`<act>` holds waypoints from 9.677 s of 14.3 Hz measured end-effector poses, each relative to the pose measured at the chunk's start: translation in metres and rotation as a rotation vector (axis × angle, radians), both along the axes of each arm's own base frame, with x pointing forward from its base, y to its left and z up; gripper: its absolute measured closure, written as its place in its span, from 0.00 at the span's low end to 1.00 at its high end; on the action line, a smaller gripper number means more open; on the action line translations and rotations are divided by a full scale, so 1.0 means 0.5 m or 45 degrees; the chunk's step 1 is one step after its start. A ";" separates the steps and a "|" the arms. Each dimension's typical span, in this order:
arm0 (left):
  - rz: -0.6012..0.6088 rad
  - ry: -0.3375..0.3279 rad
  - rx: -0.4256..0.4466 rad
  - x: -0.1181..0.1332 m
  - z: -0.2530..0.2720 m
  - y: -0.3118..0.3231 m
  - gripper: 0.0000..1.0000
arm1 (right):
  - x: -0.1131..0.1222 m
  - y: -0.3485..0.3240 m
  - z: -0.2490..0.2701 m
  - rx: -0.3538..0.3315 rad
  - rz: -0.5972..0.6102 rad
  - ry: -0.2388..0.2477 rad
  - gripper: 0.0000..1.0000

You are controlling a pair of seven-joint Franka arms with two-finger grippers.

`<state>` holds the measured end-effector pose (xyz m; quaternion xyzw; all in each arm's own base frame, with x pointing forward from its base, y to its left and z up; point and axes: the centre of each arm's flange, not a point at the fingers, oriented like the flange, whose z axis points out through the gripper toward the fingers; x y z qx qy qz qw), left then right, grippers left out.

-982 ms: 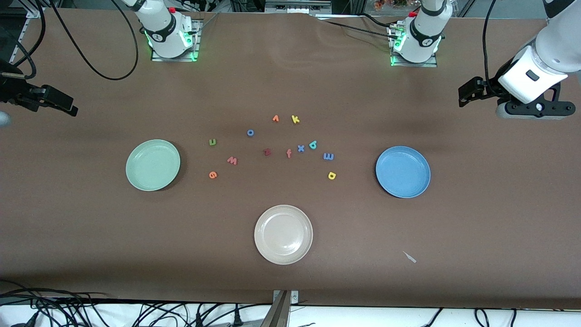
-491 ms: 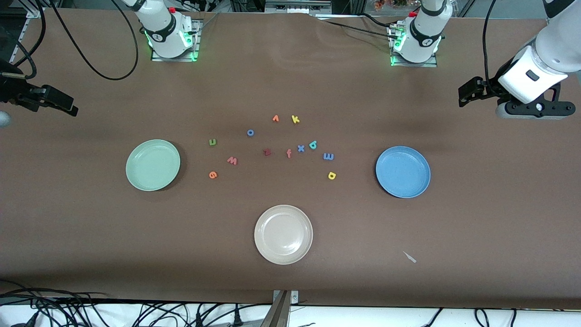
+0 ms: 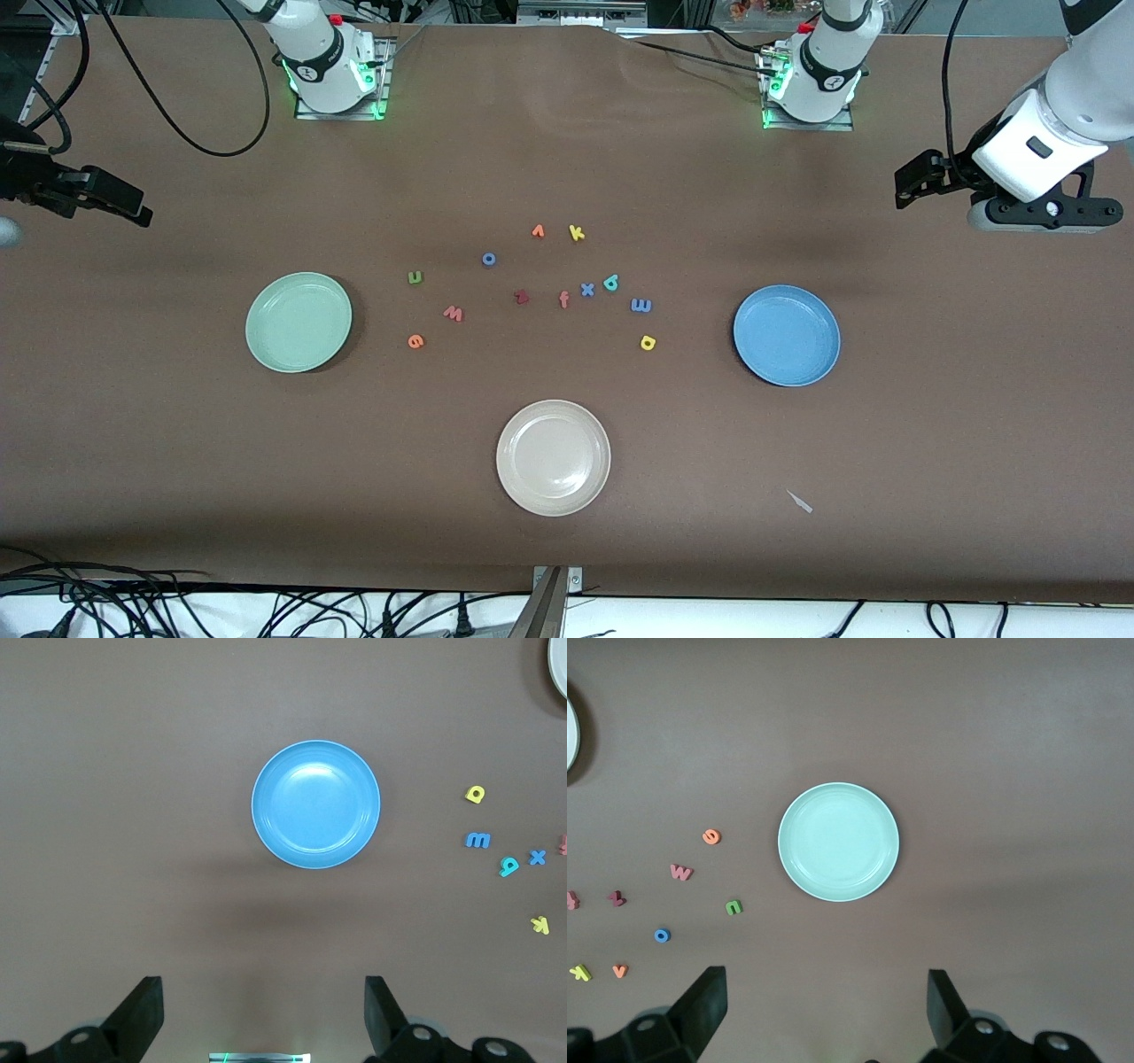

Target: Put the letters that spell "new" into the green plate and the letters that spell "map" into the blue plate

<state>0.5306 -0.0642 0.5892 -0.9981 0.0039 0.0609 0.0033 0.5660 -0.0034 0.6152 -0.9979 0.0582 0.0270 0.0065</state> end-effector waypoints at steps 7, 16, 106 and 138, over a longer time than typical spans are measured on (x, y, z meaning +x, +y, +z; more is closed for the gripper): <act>0.000 0.000 0.000 0.000 0.000 0.000 0.00 | 0.000 -0.002 -0.001 0.000 -0.002 0.003 0.00; 0.000 0.002 0.000 0.000 0.000 0.000 0.00 | 0.000 -0.004 -0.008 0.000 -0.004 0.022 0.00; -0.503 0.204 -0.091 0.231 -0.696 -0.160 0.40 | -0.247 0.451 -0.879 0.019 0.476 -0.103 0.72; 1.416 0.082 0.037 -0.031 -0.818 -0.617 0.61 | 0.045 0.440 -0.806 0.060 0.550 -0.179 0.19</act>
